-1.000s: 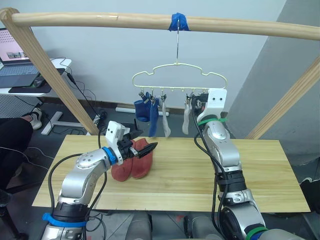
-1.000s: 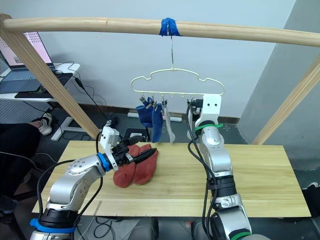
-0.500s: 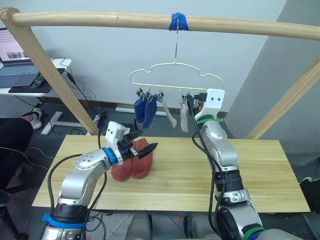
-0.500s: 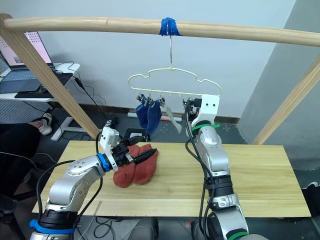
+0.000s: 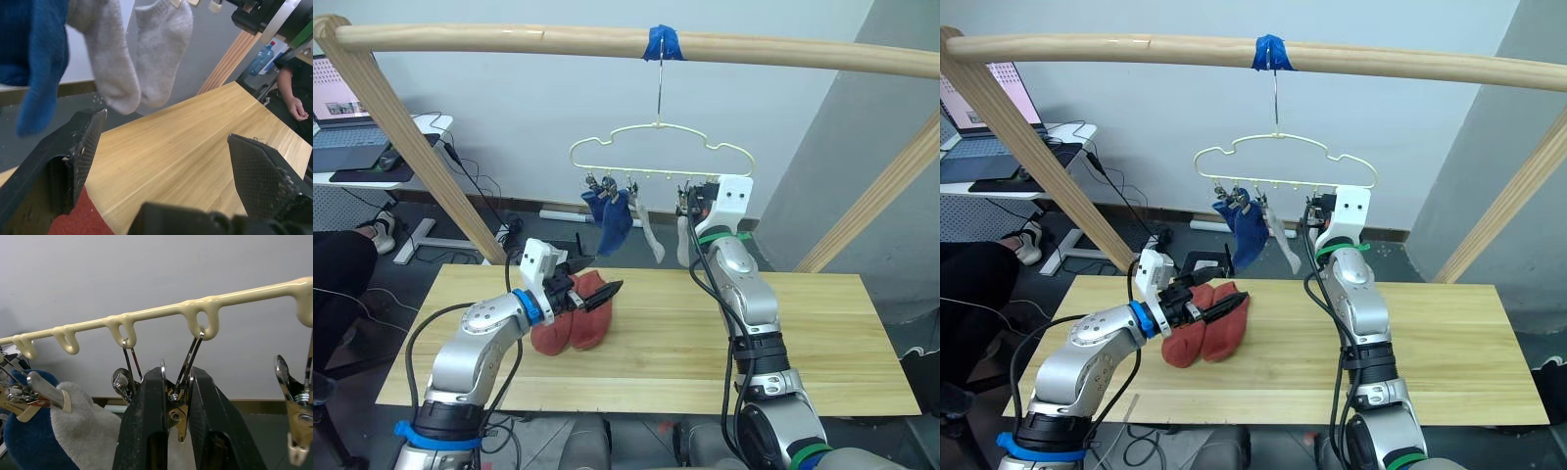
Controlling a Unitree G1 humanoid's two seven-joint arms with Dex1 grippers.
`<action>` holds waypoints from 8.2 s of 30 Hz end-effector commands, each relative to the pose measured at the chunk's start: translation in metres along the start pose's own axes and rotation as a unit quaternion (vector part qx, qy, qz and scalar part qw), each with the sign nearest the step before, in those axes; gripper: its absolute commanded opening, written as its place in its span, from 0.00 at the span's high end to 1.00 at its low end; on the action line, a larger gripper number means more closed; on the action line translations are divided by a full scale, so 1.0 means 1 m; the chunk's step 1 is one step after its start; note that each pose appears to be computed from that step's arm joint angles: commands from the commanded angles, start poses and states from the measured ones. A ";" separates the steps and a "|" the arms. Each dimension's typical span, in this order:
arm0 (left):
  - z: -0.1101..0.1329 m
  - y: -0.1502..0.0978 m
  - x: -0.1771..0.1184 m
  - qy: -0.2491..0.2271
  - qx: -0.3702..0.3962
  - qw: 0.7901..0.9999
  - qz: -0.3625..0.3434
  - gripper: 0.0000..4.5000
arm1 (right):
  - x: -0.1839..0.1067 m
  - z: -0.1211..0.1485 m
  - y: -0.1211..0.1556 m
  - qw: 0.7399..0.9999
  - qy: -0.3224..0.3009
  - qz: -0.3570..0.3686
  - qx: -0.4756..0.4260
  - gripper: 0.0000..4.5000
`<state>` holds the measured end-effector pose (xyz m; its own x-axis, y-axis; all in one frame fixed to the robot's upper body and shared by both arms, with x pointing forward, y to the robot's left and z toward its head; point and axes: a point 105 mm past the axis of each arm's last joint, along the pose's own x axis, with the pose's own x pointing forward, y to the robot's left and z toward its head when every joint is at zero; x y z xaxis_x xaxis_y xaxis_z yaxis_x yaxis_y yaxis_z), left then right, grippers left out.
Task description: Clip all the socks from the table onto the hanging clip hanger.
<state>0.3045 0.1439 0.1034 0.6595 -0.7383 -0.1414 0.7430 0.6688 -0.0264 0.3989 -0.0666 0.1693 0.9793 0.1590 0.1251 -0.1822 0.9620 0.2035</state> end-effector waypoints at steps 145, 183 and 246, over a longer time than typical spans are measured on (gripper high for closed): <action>0.078 -0.052 0.092 -0.237 0.434 0.869 -0.037 0.99 | -0.041 0.056 -0.011 0.901 0.219 0.140 0.348 0.92; 0.082 -0.060 0.098 -0.247 0.425 0.869 -0.045 1.00 | -0.045 0.057 -0.012 0.909 0.219 0.153 0.319 0.30; 0.044 -0.040 -0.019 -0.086 0.049 0.991 -0.090 0.00 | -0.061 0.048 -0.050 0.986 -0.035 0.039 -0.157 0.37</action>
<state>0.2778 0.1391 0.1317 0.5950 -0.8033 -0.0260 0.8036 0.5942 0.0324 0.3443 -0.1356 0.1821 0.9586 0.2566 0.1234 -0.2452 0.9642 -0.1007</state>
